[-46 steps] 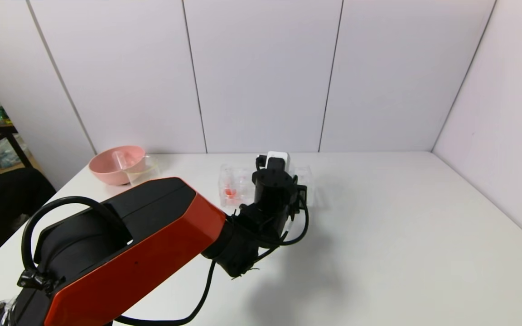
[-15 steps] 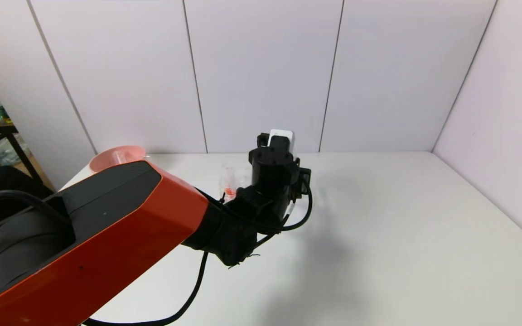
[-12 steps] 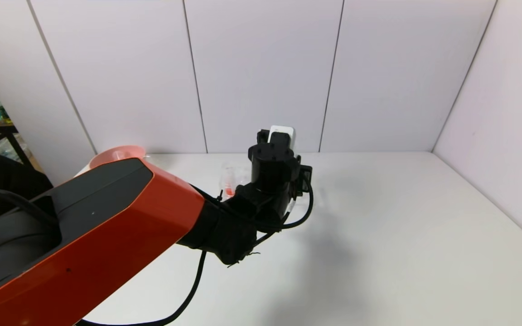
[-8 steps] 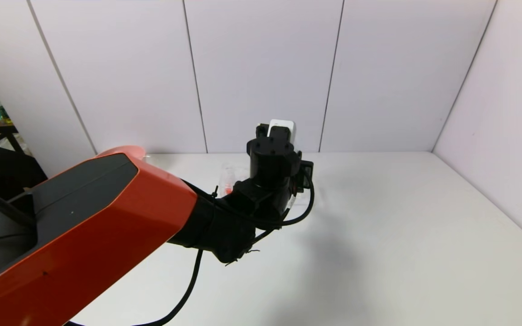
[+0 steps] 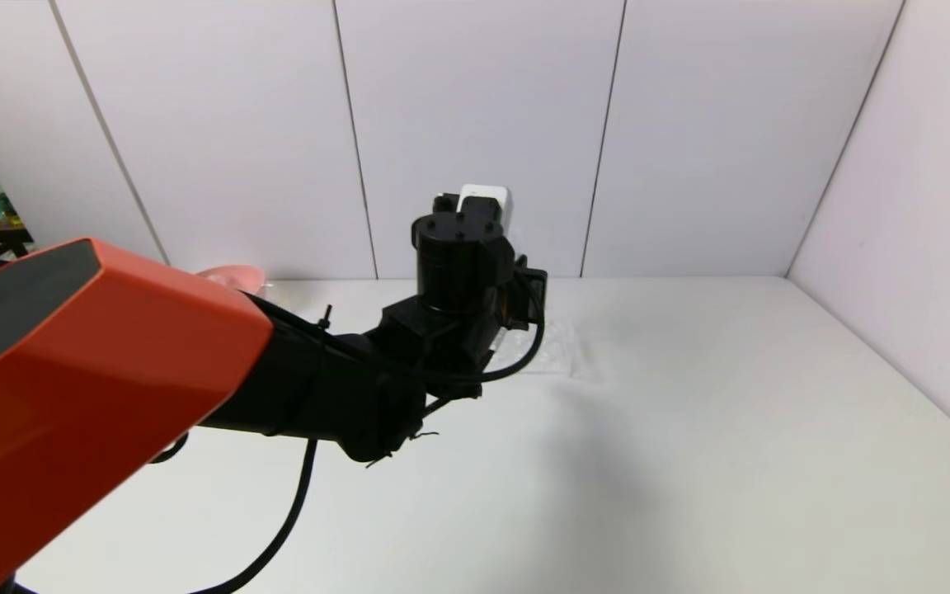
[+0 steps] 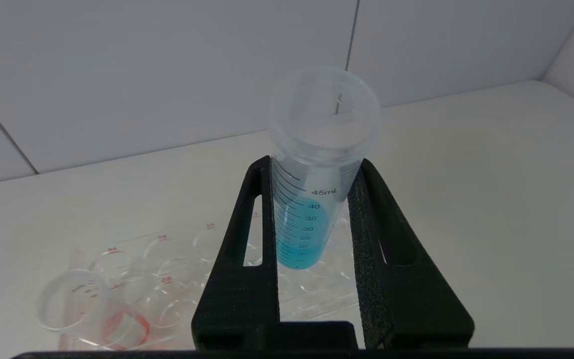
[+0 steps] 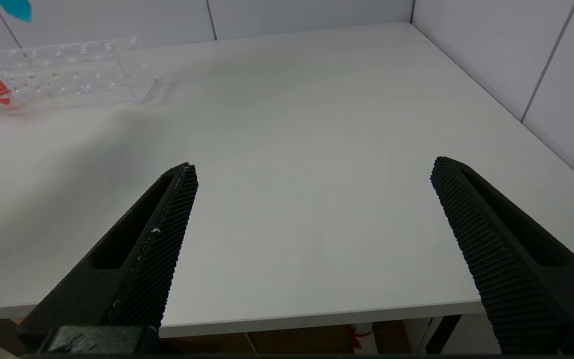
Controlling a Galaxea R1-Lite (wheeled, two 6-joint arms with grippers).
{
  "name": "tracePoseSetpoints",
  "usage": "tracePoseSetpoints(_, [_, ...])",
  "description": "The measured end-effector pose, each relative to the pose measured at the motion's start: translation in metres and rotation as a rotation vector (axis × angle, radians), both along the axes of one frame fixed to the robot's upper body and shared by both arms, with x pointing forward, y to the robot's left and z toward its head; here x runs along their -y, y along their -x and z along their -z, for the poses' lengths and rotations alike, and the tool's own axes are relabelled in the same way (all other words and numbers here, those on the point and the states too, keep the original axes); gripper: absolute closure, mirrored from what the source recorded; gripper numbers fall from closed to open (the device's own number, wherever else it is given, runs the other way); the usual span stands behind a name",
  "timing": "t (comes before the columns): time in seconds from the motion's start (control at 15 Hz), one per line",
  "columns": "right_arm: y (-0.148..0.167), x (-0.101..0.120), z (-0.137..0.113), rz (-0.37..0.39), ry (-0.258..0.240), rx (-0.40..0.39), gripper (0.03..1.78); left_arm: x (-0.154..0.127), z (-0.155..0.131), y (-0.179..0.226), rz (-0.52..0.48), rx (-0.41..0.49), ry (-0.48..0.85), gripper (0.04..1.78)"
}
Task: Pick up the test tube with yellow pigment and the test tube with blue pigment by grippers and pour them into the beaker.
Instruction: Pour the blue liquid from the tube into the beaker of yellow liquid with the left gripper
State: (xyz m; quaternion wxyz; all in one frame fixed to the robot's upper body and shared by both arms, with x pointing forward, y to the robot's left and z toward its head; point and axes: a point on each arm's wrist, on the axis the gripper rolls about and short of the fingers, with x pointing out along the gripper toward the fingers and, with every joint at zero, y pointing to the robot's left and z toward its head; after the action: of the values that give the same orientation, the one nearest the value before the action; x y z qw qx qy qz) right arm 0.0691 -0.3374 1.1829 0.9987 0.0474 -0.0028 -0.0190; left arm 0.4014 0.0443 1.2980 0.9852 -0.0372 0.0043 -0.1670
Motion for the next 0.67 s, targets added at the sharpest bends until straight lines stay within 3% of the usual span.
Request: tracePoseSetpoints(0.67, [0.000,0.000,0.000,0.000,0.000,0.000,0.10,-0.084,-0.040,-0.005,-0.149,0.033,0.012,1.38])
